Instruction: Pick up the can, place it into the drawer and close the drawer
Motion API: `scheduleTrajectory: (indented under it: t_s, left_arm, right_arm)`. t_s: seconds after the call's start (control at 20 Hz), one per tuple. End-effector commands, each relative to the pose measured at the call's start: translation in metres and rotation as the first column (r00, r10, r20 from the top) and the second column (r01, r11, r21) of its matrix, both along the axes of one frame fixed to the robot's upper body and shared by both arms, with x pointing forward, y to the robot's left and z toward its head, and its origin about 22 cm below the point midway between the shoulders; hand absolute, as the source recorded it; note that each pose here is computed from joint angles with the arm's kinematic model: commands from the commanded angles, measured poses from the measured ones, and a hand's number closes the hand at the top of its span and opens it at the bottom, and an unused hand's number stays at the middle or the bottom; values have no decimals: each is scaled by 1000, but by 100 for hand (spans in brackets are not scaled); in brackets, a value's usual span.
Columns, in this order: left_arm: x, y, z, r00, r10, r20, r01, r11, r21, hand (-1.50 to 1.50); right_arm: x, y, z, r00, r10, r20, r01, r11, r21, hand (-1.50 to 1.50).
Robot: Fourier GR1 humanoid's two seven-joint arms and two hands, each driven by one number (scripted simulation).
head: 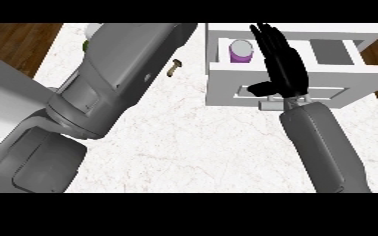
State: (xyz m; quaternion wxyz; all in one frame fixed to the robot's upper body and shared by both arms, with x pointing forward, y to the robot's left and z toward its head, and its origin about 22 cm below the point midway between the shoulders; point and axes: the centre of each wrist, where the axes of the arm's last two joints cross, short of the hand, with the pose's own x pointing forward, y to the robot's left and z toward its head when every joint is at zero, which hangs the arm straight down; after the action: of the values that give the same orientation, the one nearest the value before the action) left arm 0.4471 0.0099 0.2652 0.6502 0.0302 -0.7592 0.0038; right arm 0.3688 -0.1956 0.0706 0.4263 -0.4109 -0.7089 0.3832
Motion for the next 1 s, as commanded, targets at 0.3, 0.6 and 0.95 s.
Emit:
scheduleTrajectory:
  t_s: [0.3, 0.6, 0.95]
  left_arm:
    - [9, 46, 11, 1000, 10, -13, -10, 1000, 15, -150]
    - [5, 50, -12, 999, -11, -40, 12, 1000, 17, -150]
    - [7, 80, -7, 1000, 0, -28, 1, 1000, 13, -150]
  right_arm:
    - [50, -9, -6, 983, -136, 126, 139, 990, -20, -150]
    - [70, 9, -1, 974, -161, 161, 169, 985, -38, -150]
    - [94, 21, 47, 962, -164, 220, 177, 983, -41, -150]
